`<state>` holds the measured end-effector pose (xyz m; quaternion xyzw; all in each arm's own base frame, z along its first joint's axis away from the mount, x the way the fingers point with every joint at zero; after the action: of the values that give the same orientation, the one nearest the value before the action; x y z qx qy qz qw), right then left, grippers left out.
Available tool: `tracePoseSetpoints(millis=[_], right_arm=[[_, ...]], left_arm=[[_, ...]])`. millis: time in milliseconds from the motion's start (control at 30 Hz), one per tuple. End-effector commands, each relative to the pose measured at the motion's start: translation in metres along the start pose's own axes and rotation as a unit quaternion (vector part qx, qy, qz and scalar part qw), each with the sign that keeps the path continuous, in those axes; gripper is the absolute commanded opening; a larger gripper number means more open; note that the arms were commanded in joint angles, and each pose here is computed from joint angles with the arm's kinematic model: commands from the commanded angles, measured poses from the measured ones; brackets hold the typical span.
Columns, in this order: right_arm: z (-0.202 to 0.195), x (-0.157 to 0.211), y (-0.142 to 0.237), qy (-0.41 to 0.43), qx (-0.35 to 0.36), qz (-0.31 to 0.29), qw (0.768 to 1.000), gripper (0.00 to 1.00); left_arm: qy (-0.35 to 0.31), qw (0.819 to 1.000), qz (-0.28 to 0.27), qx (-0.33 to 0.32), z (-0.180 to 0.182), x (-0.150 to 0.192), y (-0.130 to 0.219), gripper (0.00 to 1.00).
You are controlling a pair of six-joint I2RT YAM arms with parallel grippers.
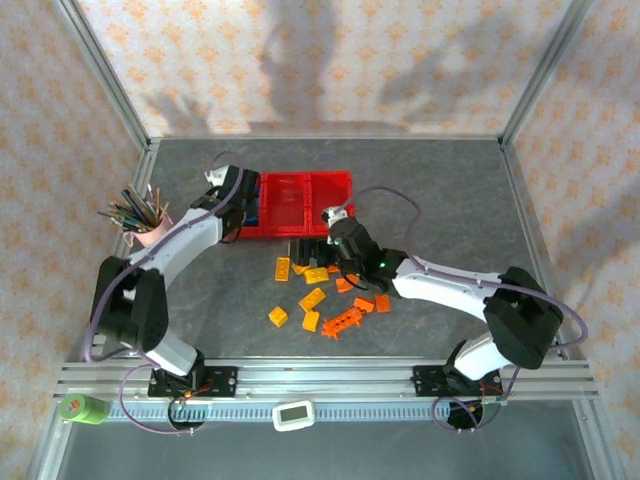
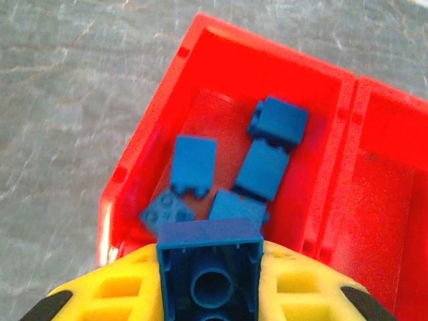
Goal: Sort the legos into containers by color
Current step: Place the lego in the container, then pick up the lego from the center of the table.
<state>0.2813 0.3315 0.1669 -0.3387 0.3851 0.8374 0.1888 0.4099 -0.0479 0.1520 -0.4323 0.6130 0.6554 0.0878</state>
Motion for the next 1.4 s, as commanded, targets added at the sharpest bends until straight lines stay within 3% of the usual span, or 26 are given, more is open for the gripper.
tracePoseSetpoints(millis=[0, 133, 433, 667, 833, 1367], right_arm=[[0.006, -0.011, -0.003, -0.006, -0.006, -0.008, 1.000, 1.00], [0.005, -0.012, -0.007, -0.006, -0.004, -0.005, 1.000, 1.00], [0.009, -0.019, -0.002, -0.005, -0.008, -0.010, 1.000, 1.00], [0.011, -0.024, 0.009, -0.005, -0.011, -0.019, 1.000, 1.00], [0.004, -0.018, 0.016, -0.006, -0.003, -0.016, 1.000, 1.00], [-0.014, 0.038, 0.010, -0.017, -0.019, 0.049, 0.998, 1.00]], left_arm=[[-0.012, 0.999, -0.028, 0.009, -0.013, -0.030, -0.014, 0.26], [-0.008, 1.000, -0.010, -0.002, -0.016, -0.037, -0.043, 0.27], [-0.021, 1.000, 0.003, -0.014, -0.020, -0.039, -0.067, 0.48], [-0.023, 1.000, -0.007, -0.014, -0.015, -0.050, -0.048, 0.57], [-0.013, 0.999, 0.001, 0.045, -0.019, -0.040, -0.024, 0.60], [-0.039, 0.985, 0.061, 0.155, -0.006, 0.067, 0.055, 0.68]])
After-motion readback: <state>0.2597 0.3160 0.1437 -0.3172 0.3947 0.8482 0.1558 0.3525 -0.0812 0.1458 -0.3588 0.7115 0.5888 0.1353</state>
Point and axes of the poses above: each hand's point on the last joint's axis, 136 mm out from that joint toward the fingers, its own y axis back along the fingers, its own z axis along the line the jaws close on, x = y × z, the point moved 1 cm from there along y, back along the fingers, and after that the axes turned 1 degree about y, right-handed, at the moved point
